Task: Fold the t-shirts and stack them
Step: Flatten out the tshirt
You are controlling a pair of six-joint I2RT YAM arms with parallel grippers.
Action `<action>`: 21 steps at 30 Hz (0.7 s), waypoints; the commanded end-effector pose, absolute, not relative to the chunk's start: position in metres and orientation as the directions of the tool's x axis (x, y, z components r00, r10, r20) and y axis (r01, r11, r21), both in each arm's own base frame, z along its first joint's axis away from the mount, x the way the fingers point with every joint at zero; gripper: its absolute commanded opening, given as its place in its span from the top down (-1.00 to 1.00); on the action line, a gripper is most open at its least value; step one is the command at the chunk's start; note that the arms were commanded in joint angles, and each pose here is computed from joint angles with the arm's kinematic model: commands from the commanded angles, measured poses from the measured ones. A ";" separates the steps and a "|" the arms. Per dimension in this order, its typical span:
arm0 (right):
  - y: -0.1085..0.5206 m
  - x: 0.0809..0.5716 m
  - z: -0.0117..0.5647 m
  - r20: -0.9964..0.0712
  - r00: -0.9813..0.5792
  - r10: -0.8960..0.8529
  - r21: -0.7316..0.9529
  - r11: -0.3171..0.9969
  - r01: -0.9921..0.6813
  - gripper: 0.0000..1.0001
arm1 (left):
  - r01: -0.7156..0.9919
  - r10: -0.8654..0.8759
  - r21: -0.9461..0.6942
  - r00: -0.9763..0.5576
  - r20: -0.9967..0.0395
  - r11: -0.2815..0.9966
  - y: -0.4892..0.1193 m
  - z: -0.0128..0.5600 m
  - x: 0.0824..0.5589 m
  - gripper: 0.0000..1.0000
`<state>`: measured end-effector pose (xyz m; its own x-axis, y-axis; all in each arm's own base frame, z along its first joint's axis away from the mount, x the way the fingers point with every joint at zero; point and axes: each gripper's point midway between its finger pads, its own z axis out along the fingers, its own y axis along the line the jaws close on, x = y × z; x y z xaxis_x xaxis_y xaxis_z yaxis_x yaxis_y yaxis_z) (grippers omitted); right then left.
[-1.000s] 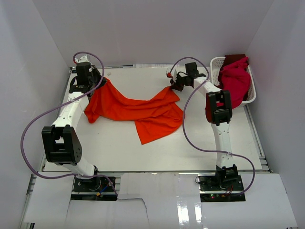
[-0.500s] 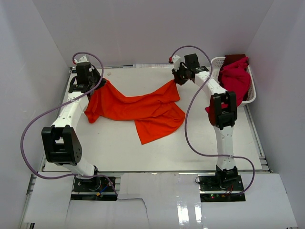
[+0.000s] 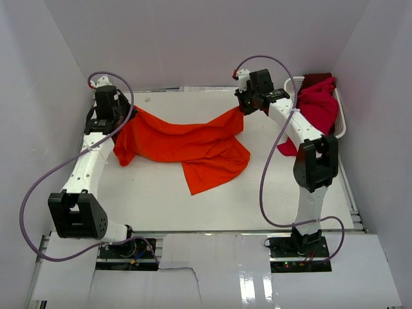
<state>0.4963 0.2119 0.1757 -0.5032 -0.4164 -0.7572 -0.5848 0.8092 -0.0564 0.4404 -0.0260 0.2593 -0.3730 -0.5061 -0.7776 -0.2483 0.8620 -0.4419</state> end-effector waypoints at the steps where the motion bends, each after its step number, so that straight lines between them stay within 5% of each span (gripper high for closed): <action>1: 0.206 0.476 0.254 -0.835 -0.418 -0.357 -0.068 0.822 -0.566 0.85 | -0.226 -0.493 -0.447 -0.234 -0.838 0.866 -0.015 0.320 0.426 1.00; 11: 0.165 0.416 0.412 -0.951 -0.191 -0.244 -0.148 0.899 -0.411 0.85 | -0.129 -0.501 -0.484 -0.191 -0.844 0.865 -0.024 0.372 0.404 1.00; 21: 0.143 0.382 0.446 -0.965 -0.131 -0.229 -0.197 0.955 -0.222 0.85 | -0.071 -0.495 -0.505 -0.353 -0.794 0.860 -0.048 0.283 0.385 1.00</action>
<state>0.3715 0.1685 0.4497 -0.1084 -0.2399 -0.9647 -0.3856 0.9046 -0.1816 0.3887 -0.0424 0.2848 -0.3506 -0.5036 -0.7896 -0.1151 0.8599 -0.4974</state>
